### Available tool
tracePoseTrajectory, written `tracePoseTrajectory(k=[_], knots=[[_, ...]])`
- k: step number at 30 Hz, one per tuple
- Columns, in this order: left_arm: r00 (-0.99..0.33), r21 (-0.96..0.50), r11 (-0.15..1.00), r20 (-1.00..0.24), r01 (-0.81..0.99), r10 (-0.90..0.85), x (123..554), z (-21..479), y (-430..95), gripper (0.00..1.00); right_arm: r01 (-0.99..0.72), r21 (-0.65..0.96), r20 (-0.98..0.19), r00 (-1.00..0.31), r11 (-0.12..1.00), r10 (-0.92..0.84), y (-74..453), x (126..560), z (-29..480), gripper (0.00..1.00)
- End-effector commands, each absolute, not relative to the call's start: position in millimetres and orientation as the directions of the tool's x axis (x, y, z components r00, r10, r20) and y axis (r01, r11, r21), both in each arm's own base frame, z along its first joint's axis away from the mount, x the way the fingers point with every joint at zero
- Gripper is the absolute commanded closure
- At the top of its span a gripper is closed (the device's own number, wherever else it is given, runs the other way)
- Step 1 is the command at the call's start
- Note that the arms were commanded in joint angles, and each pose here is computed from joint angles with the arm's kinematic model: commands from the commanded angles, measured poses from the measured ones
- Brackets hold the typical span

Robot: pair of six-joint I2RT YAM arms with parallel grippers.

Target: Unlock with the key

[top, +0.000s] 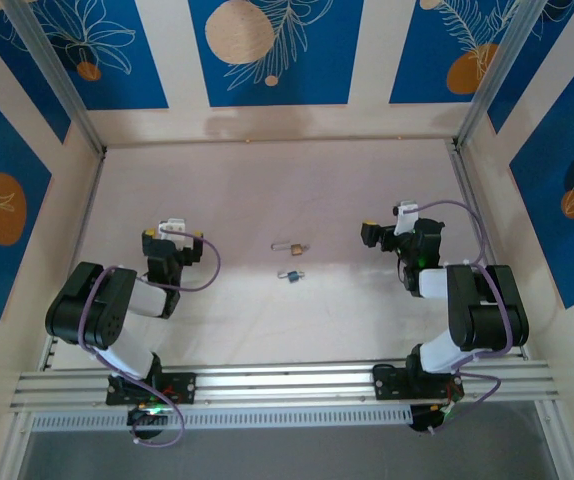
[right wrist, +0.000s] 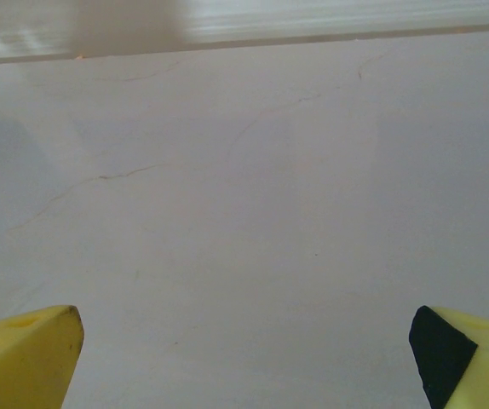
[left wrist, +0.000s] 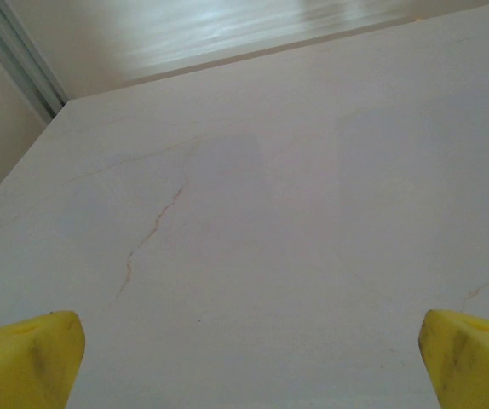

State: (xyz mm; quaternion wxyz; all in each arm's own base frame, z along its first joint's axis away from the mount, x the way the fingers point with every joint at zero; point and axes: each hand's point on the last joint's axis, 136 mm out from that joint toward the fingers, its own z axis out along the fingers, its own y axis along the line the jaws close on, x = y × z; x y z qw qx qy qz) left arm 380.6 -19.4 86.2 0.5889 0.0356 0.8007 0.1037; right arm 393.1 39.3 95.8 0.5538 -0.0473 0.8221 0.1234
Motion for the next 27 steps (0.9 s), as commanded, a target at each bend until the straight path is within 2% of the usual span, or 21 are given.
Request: tracePoseTrajectory(k=[1,27], knots=[[-0.268,0.181,0.978,-0.952,-0.104,0.148,386.2,100.1,-12.8,0.0,-0.174,0.152,-0.917,-0.391,0.973,0.073,33.6,395.4,94.7,0.01],[-0.279,0.174,0.98,-0.95,-0.1,0.141,388.2,99.0,-12.5,0.0,-0.172,0.154,-0.916,-0.393,0.973,0.075,33.5,395.8,93.8,0.01]])
